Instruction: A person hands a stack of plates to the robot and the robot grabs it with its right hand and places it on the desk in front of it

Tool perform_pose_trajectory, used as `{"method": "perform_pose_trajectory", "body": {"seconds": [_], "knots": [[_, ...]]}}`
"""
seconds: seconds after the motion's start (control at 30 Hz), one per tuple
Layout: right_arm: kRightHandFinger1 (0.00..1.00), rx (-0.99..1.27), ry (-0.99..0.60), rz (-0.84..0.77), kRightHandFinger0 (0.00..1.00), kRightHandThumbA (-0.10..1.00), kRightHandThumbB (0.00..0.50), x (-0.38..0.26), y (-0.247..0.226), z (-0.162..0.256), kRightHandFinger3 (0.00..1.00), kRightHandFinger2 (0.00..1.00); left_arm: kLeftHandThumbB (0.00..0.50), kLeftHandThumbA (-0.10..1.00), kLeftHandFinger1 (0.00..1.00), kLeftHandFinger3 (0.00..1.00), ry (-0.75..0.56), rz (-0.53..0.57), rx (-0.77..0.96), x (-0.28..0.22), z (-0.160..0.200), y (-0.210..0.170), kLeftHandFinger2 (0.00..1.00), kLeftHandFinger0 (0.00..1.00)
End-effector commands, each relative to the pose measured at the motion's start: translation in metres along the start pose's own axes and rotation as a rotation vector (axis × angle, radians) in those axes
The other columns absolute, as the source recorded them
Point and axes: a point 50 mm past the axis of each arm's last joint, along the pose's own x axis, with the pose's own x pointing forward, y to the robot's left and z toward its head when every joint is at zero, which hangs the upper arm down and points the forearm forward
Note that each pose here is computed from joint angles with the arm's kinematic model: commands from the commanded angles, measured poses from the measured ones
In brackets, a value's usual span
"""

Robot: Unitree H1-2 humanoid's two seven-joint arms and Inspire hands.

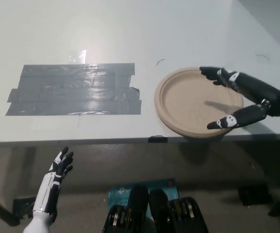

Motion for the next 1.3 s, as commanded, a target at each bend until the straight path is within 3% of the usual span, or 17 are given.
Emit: {"method": "perform_pose_trajectory", "body": {"seconds": [0.0, 0.2, 0.37, 0.5, 0.7, 0.73, 0.9, 0.97, 1.07, 1.23, 1.27], "knots": [[1.00, 0.094, -0.694, 0.127, 1.00, 1.00, 0.500, -0.119, -0.042, 0.180, 1.00, 1.00, 0.234, 1.00, 1.00, 1.00, -0.132, -0.026, -0.104, 0.037, 0.037, 0.008, 1.00, 1.00], [1.00, 0.099, -0.826, 0.080, 1.00, 1.00, 0.500, -0.162, 0.000, 0.179, 1.00, 1.00, 0.229, 1.00, 1.00, 1.00, -0.124, -0.034, -0.104, 0.030, 0.034, 0.007, 1.00, 1.00], [1.00, 0.201, -0.830, -0.008, 1.00, 1.00, 0.500, -0.180, 0.060, 0.140, 1.00, 1.00, 0.248, 1.00, 1.00, 1.00, -0.105, -0.045, -0.111, 0.018, 0.027, 0.002, 1.00, 1.00], [1.00, 0.425, -0.722, -0.095, 1.00, 1.00, 0.500, -0.177, 0.100, 0.094, 1.00, 1.00, 0.247, 1.00, 1.00, 1.00, -0.082, -0.051, -0.114, 0.005, 0.019, 0.000, 1.00, 1.00], [1.00, 0.572, -0.375, -0.326, 1.00, 1.00, 0.417, -0.144, 0.153, 0.014, 1.00, 1.00, 0.246, 1.00, 1.00, 1.00, -0.046, -0.057, -0.127, -0.016, 0.007, -0.004, 1.00, 1.00], [1.00, 0.597, -0.308, -0.363, 1.00, 1.00, 0.381, -0.134, 0.164, -0.005, 1.00, 1.00, 0.246, 1.00, 1.00, 1.00, -0.042, -0.059, -0.122, -0.019, 0.005, -0.005, 1.00, 1.00], [1.00, 0.645, -0.111, -0.444, 1.00, 1.00, 0.375, -0.112, 0.182, -0.056, 1.00, 1.00, 0.283, 1.00, 1.00, 1.00, -0.024, -0.044, -0.129, -0.024, 0.003, -0.005, 1.00, 1.00], [1.00, 0.633, -0.030, -0.458, 1.00, 1.00, 0.342, -0.106, 0.184, -0.076, 1.00, 1.00, 0.290, 1.00, 1.00, 1.00, -0.021, -0.041, -0.123, -0.023, 0.005, -0.003, 1.00, 1.00], [1.00, 0.609, 0.020, -0.449, 1.00, 1.00, 0.256, -0.102, 0.181, -0.093, 1.00, 1.00, 0.302, 1.00, 1.00, 1.00, -0.025, -0.044, -0.120, -0.019, 0.008, -0.002, 1.00, 1.00], [1.00, 0.576, 0.030, -0.444, 1.00, 1.00, 0.287, -0.101, 0.177, -0.088, 1.00, 1.00, 0.284, 1.00, 1.00, 1.00, -0.048, -0.052, -0.114, -0.017, 0.008, -0.001, 1.00, 1.00], [1.00, 0.567, 0.035, -0.441, 1.00, 1.00, 0.273, -0.100, 0.178, -0.088, 1.00, 1.00, 0.287, 1.00, 1.00, 1.00, -0.049, -0.053, -0.111, -0.017, 0.007, -0.001, 1.00, 1.00]]}}
